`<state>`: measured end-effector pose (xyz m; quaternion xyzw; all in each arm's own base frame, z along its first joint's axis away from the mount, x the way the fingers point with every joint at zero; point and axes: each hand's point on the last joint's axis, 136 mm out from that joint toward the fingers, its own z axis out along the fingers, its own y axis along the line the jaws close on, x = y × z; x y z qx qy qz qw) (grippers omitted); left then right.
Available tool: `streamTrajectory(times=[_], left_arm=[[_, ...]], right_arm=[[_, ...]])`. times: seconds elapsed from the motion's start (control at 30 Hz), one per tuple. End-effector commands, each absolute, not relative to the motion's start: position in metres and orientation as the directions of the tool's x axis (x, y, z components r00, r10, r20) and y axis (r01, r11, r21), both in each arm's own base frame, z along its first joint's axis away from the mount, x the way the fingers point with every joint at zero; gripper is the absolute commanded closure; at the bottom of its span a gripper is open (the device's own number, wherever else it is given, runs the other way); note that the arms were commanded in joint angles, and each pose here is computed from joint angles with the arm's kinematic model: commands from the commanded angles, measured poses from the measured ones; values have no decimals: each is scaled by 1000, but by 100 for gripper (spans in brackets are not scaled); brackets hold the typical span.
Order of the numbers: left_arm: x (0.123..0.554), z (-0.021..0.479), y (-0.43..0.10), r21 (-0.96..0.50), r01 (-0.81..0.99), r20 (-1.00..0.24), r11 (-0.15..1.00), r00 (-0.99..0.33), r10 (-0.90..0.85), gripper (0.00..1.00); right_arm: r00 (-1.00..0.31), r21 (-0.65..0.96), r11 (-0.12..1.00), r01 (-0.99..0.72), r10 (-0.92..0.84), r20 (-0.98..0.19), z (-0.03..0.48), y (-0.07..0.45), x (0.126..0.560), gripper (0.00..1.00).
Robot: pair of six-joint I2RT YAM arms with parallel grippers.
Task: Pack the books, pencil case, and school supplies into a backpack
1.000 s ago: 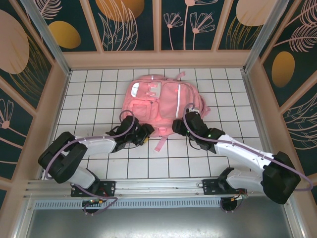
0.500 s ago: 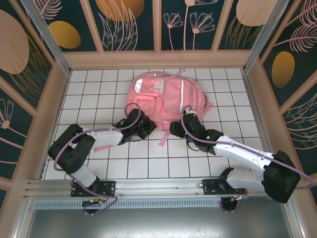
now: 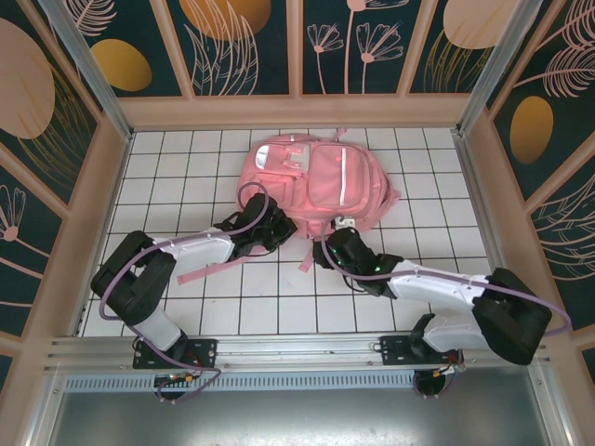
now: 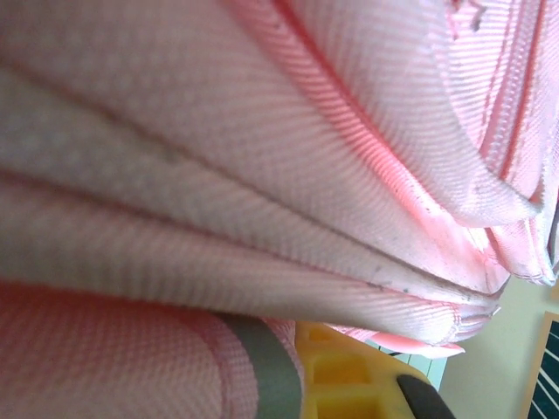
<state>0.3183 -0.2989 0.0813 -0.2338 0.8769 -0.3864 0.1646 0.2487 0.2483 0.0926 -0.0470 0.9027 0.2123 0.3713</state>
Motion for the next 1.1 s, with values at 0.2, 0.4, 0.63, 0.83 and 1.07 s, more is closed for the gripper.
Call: streamTrajectory(times=[0.2, 0.4, 0.63, 0.83, 1.07], left_arm=[[362, 100, -321, -794, -170, -211, 584, -824, -527, 100], [372, 93, -319, -762, -153, -257, 629, -821, -510, 100], [377, 82, -319, -756, -162, -241, 634, -831, -501, 100], [379, 80, -322, -758, -163, -231, 632, -838, -494, 100], [381, 78, -323, -759, -169, -223, 629, -840, -495, 100]], right_arm=[[-708, 296, 927, -230, 49, -704, 85, 270, 282, 57], [-727, 295, 937, -188, 69, -683, 67, 262, 295, 59], [-775, 363, 916, -173, 101, -624, 50, 257, 307, 61], [-771, 342, 922, -181, 83, -632, 46, 256, 320, 62], [-764, 320, 927, -196, 60, -642, 44, 264, 333, 66]])
